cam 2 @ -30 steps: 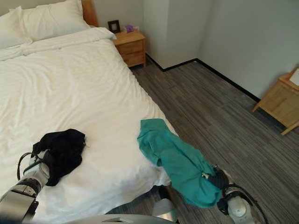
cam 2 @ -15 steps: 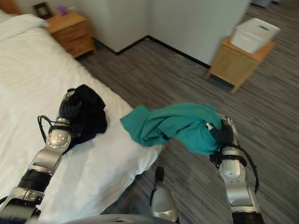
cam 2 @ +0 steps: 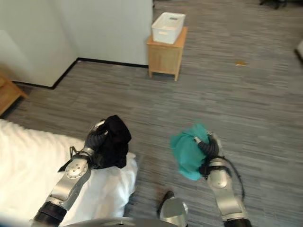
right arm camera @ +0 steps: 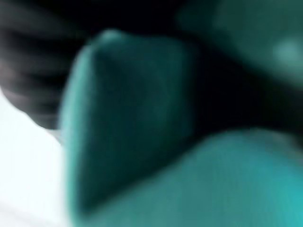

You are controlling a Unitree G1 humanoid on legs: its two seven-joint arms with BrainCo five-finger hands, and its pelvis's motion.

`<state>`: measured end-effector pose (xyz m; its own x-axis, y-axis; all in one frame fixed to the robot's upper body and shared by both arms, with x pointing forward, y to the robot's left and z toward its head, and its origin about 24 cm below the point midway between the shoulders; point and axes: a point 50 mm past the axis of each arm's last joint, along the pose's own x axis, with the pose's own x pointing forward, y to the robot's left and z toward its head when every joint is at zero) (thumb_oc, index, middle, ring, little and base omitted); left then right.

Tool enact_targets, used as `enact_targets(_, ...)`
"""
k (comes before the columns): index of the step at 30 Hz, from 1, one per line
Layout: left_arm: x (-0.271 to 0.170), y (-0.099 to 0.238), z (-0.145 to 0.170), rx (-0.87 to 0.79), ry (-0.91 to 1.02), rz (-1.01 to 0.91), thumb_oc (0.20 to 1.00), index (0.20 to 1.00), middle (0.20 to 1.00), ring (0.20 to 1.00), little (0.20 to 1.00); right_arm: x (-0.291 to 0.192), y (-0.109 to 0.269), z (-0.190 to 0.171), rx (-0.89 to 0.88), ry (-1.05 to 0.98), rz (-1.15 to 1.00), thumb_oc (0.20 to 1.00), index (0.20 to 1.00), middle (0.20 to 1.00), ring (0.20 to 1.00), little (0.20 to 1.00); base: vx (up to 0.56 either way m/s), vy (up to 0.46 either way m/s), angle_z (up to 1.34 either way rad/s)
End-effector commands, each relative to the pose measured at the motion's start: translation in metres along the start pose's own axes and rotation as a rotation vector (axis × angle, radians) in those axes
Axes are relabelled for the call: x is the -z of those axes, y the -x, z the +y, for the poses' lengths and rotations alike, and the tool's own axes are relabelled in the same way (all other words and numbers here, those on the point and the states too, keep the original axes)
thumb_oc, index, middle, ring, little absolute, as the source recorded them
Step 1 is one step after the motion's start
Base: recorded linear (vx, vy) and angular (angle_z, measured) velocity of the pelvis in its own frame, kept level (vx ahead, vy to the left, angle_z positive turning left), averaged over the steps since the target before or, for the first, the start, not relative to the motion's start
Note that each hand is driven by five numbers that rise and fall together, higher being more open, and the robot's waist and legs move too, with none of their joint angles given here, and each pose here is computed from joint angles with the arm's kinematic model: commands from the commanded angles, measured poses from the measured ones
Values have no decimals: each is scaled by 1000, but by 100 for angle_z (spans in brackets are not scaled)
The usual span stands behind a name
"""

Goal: Pick up bed clothes into laundry basket.

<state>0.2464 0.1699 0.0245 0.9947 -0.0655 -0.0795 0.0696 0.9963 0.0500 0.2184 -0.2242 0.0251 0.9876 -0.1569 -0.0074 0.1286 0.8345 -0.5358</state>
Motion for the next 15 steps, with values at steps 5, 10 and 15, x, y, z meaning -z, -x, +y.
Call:
enact_targets(5,-12,15,-29,43,301,-98,200,200,200,200,200,-69,-27,-36,44,116,-358,200,200,200,200,200,94,-150,-188)
enact_targets(10,3,16,-45,92,398,1,200,200,200,200,200,-79,-31,-32,38,161,-402,200,200,200,200,200,346,10,-140)
enact_targets(15,9,13,-53,87,433,43,200,200,200,200,200,-81,-34,-22,-3,188,-404,200,200,200,200,200,534,163,-52)
